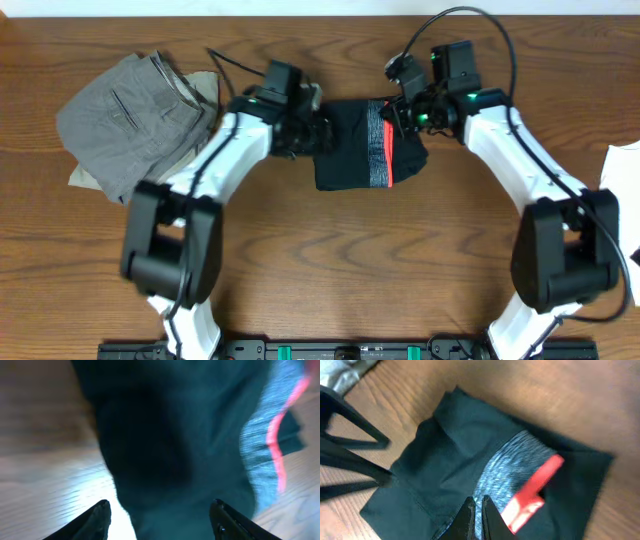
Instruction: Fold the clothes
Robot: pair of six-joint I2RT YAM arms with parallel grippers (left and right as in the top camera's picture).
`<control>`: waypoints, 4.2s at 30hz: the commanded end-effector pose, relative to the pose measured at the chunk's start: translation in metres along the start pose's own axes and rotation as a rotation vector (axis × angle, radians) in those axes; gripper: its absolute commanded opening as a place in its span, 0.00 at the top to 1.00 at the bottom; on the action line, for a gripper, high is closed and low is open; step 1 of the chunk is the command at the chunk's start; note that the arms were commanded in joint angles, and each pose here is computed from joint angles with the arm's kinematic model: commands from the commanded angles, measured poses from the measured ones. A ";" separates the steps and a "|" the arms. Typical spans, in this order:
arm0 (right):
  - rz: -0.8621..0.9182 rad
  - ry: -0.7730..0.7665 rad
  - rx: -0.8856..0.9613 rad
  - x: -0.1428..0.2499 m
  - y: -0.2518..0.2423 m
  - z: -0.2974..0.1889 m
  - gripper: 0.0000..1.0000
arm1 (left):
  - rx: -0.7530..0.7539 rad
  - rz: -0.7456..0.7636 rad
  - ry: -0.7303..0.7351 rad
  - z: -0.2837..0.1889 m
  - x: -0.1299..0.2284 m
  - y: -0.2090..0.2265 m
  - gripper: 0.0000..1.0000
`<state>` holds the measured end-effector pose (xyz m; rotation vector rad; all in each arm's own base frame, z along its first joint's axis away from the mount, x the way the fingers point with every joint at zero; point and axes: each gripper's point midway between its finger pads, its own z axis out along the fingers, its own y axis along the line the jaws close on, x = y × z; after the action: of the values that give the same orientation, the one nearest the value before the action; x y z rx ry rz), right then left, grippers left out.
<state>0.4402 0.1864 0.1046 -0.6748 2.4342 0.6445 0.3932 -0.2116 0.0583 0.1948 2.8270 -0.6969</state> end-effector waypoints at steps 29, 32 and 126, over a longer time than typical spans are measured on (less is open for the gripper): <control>0.250 0.236 0.123 0.084 -0.052 0.072 0.99 | 0.243 -0.210 0.067 0.039 -0.003 0.000 0.02; 0.250 0.236 0.123 0.084 -0.052 0.072 0.99 | 0.308 -0.233 0.120 0.051 0.006 -0.005 0.02; 0.030 -0.346 0.096 -0.075 0.021 -0.154 0.82 | -0.345 -0.202 -0.703 -0.380 0.057 0.126 0.02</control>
<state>0.4439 0.1293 0.2311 -0.3855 2.2512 0.5157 0.3023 0.1245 0.2866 -0.5852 2.2738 -0.1952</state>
